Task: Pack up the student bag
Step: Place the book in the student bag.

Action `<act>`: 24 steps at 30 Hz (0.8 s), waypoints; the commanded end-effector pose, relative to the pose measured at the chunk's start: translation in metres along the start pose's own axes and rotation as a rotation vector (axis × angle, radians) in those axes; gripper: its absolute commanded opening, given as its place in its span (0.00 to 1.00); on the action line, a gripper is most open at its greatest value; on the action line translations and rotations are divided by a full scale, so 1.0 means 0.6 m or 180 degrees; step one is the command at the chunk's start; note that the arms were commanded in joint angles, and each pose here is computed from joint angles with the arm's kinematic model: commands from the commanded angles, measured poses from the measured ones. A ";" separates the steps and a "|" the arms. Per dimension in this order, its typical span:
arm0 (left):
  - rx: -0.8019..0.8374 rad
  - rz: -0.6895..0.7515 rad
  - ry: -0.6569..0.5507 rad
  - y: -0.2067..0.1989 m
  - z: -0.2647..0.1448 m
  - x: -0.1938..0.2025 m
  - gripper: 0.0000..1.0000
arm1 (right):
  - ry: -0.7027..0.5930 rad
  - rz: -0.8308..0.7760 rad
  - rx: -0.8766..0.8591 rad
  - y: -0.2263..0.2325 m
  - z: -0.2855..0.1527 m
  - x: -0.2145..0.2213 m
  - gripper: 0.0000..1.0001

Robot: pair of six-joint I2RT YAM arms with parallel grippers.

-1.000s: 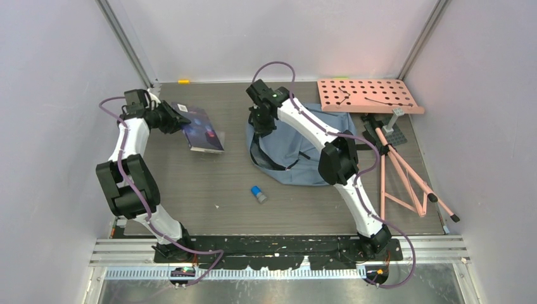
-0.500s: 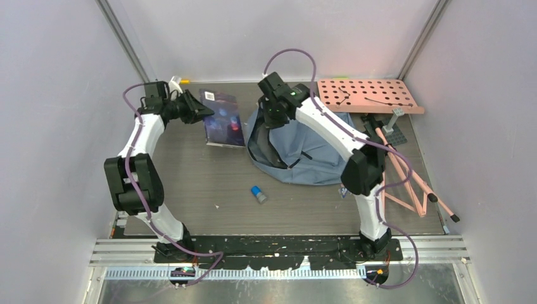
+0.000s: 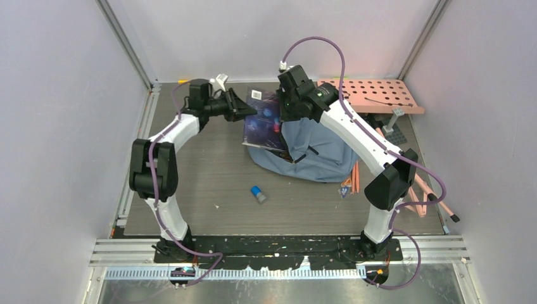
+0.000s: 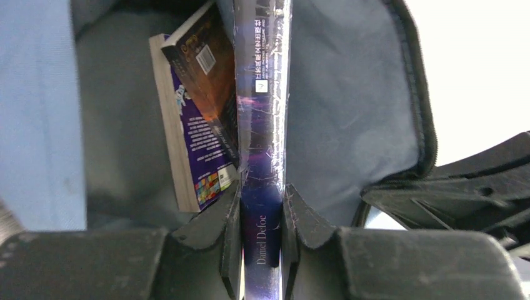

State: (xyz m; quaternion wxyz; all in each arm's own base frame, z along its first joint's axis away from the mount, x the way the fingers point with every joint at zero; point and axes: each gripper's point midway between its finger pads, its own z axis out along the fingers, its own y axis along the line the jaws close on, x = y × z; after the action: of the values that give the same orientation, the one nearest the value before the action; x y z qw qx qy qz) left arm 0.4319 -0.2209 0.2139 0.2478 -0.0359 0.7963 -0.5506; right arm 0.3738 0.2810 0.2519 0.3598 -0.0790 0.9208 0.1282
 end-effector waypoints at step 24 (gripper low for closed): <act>0.0394 -0.0443 0.0373 -0.067 0.216 0.104 0.00 | -0.0638 -0.0069 -0.0306 0.011 -0.040 -0.098 0.00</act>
State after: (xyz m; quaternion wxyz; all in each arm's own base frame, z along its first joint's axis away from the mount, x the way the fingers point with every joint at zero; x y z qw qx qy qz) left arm 0.4272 -0.3370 0.1353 0.1397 -0.1013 0.8124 -0.5570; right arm 0.3850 0.2778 0.2568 0.3730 -0.0971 0.9127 0.1360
